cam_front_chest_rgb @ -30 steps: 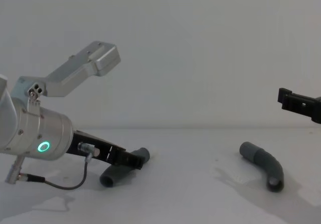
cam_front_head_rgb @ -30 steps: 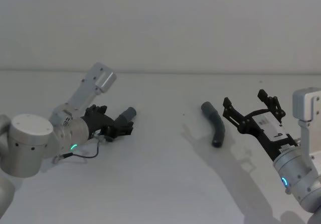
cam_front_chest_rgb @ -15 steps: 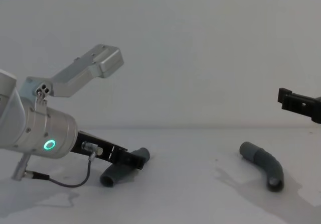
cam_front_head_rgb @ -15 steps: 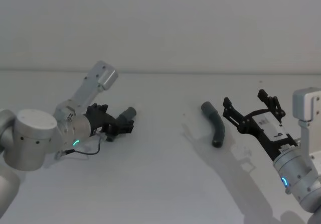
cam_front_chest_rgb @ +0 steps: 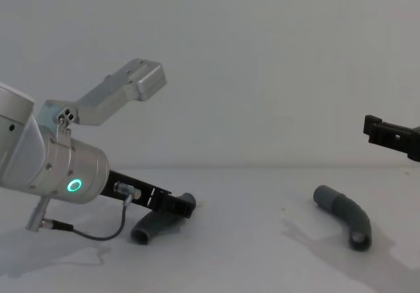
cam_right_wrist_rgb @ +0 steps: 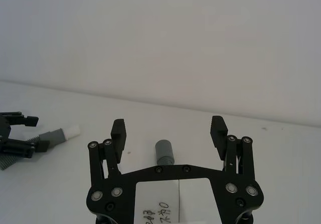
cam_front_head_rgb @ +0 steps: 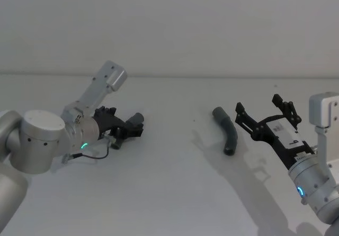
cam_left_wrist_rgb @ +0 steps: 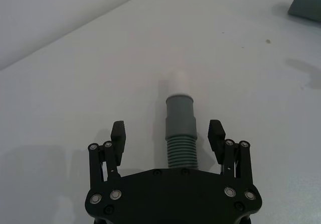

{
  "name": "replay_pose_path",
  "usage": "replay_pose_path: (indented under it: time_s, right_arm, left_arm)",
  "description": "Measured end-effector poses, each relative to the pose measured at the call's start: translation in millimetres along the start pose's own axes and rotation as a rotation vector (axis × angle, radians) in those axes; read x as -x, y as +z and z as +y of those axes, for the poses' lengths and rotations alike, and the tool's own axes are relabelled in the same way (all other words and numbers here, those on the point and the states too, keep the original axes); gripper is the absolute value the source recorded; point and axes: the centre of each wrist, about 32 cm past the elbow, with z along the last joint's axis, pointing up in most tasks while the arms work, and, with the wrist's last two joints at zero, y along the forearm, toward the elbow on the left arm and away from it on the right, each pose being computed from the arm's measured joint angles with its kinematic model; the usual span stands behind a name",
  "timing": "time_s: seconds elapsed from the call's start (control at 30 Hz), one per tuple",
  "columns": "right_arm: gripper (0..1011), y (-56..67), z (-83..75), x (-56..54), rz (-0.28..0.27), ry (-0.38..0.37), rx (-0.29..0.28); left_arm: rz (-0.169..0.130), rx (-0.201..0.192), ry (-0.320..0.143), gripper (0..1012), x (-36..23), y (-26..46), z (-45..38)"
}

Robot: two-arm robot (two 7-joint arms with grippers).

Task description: Use both hands to pick up one end of the pipe from the table, align the ends, and insert them.

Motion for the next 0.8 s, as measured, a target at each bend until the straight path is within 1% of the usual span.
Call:
replay_pose_path:
  time_s: [0.27, 0.73, 0.8]
  right_arm:
    - [1000, 0.0, 0.0, 0.0, 0.000, 0.000, 0.000]
    - [1000, 0.0, 0.0, 0.0, 0.000, 0.000, 0.000]
    - [1000, 0.0, 0.0, 0.0, 0.000, 0.000, 0.000]
  left_arm:
    - [0.008, -0.018, 0.000, 1000, -1.3, 0.8, -4.1]
    - [0.013, -0.044, 0.001, 1000, -1.7, 0.9, -7.9]
    - [0.013, -0.046, 0.000, 979, -1.7, 1.0, -8.1]
